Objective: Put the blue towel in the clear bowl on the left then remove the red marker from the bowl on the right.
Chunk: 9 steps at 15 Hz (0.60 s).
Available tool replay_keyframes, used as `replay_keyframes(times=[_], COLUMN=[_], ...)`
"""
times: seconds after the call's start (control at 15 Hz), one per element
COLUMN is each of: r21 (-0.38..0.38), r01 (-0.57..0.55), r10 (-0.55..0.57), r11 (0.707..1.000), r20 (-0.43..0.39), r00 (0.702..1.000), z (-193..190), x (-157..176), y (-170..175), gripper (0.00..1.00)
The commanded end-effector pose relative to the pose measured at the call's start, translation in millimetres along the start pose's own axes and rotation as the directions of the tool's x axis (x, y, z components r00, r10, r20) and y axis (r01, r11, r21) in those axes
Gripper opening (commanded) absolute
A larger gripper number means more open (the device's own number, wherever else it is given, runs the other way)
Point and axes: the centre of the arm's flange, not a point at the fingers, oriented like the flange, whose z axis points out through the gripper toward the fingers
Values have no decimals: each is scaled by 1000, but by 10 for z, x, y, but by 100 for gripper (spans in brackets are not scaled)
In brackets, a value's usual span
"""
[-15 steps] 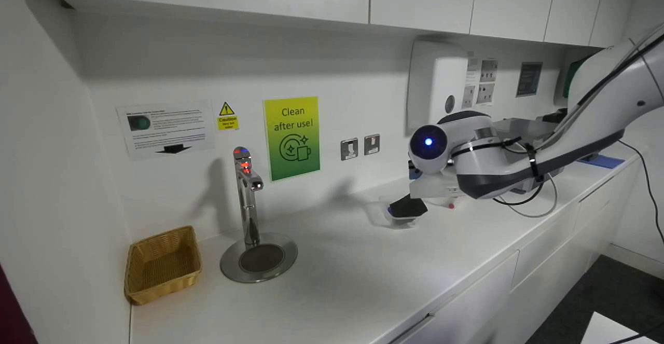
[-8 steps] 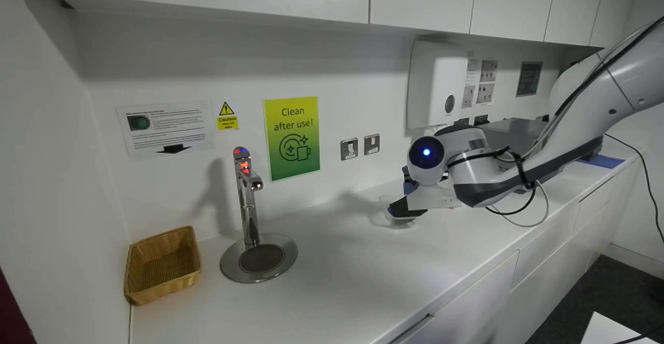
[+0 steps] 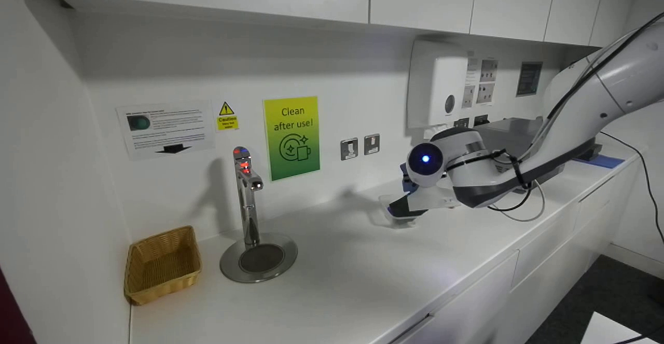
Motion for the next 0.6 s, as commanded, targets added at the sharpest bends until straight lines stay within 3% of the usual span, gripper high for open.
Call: replay_keyframes(times=[0.0, 0.53], r21=[12, 30], r01=[-34, -94], r10=[35, 95], r11=[999, 995], r20=[-61, -20], r00=[997, 995], z=[43, 235], x=[105, -97], y=[-117, -349], gripper=[2, 2])
